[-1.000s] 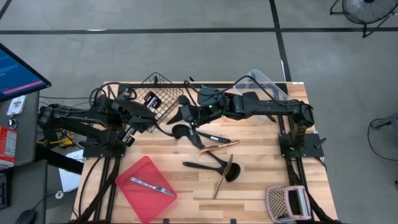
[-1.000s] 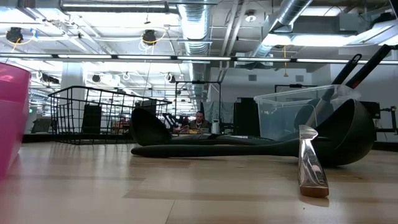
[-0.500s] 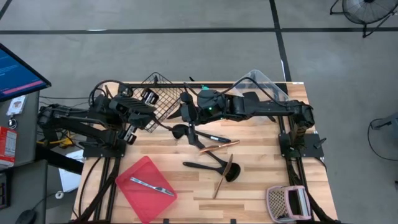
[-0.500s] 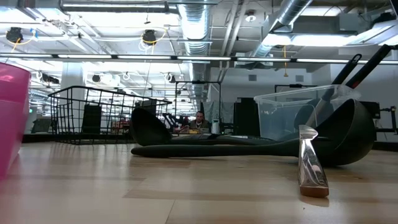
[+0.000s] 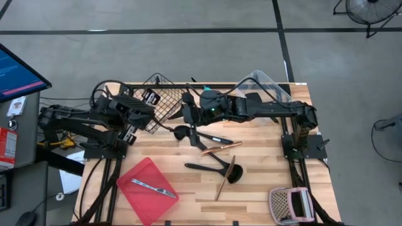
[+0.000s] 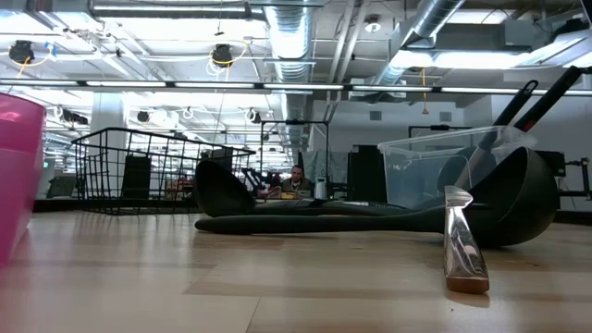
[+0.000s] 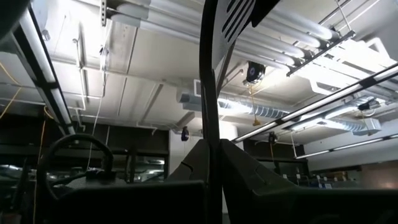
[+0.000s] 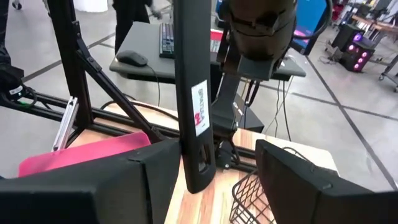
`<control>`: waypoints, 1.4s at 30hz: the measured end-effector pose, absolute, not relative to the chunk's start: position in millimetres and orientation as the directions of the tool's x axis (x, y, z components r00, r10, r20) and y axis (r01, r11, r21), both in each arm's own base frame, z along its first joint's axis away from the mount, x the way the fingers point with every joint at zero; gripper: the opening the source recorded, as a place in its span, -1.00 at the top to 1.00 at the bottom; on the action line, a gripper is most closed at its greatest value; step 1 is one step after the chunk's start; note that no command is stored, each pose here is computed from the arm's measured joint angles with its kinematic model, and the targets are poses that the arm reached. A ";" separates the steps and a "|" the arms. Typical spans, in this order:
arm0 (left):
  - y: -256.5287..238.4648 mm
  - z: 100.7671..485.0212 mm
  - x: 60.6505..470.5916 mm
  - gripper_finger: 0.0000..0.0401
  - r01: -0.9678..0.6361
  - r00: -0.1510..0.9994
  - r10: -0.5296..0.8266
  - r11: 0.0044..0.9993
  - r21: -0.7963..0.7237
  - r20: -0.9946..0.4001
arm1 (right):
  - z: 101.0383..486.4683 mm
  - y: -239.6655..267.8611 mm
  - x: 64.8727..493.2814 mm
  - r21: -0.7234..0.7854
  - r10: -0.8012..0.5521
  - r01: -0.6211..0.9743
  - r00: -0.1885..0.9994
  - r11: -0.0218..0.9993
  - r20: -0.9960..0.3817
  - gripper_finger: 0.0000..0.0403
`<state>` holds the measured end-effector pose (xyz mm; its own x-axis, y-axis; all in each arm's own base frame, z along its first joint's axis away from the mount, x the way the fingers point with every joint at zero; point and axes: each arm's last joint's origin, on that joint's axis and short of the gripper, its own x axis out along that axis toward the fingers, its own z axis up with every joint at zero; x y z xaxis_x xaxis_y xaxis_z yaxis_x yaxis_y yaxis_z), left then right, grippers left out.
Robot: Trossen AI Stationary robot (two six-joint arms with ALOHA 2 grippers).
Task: Pick & Place Kitchen Items
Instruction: Put the slotted spatula into the transparent bin
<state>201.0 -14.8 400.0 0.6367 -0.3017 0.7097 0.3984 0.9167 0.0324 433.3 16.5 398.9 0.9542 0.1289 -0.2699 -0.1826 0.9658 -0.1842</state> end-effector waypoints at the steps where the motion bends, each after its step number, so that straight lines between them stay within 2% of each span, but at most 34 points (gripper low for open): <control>1: -14.7 400.6 200.3 0.98 0.402 0.632 -0.302 0.915 0.031 0.714 | 399.2 16.5 433.4 -0.189 0.129 -0.183 0.955 0.965 -0.267 -0.02; 7: -14.8 401.5 199.1 0.98 0.430 0.620 -0.306 0.903 0.014 0.722 | 400.0 16.5 433.6 -0.209 0.130 -0.186 0.957 0.960 -0.258 -0.02; 15: -15.5 402.4 196.7 0.98 0.486 0.607 -0.348 0.874 0.013 0.714 | 396.4 16.1 428.7 -0.205 0.130 -0.204 0.937 0.957 -0.325 -0.02; 19: -15.9 401.4 197.6 0.98 0.491 0.614 -0.361 0.871 0.020 0.702 | 419.0 13.2 408.4 -0.213 0.121 -0.188 0.948 0.959 -0.294 -0.02; 22: -16.0 399.4 199.7 0.98 0.472 0.635 -0.364 0.881 0.031 0.681 | 436.9 10.2 390.0 -0.231 0.064 -0.130 0.960 0.964 -0.273 -0.02; 26: -13.4 391.5 207.6 0.98 0.406 0.714 -0.352 0.912 0.052 0.606 | 463.5 9.8 365.5 -0.272 -0.029 -0.025 0.981 0.962 -0.192 -0.02; 30: -3.4 386.1 213.4 0.98 0.320 0.776 -0.283 0.947 0.035 0.563 | 481.9 18.7 348.9 -0.308 -0.054 0.015 0.991 0.951 -0.119 -0.02; 42: 10.5 373.2 230.8 0.99 0.256 0.827 -0.227 0.967 0.015 0.514 | 471.0 31.6 376.4 -0.418 -0.141 0.114 0.989 0.901 -0.035 -0.02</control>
<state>230.8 10.5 373.2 0.8272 -0.2268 0.5141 0.2559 0.9666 0.0145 376.4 31.6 471.0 0.9893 -0.1414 -0.0351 0.1140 0.9014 -0.4177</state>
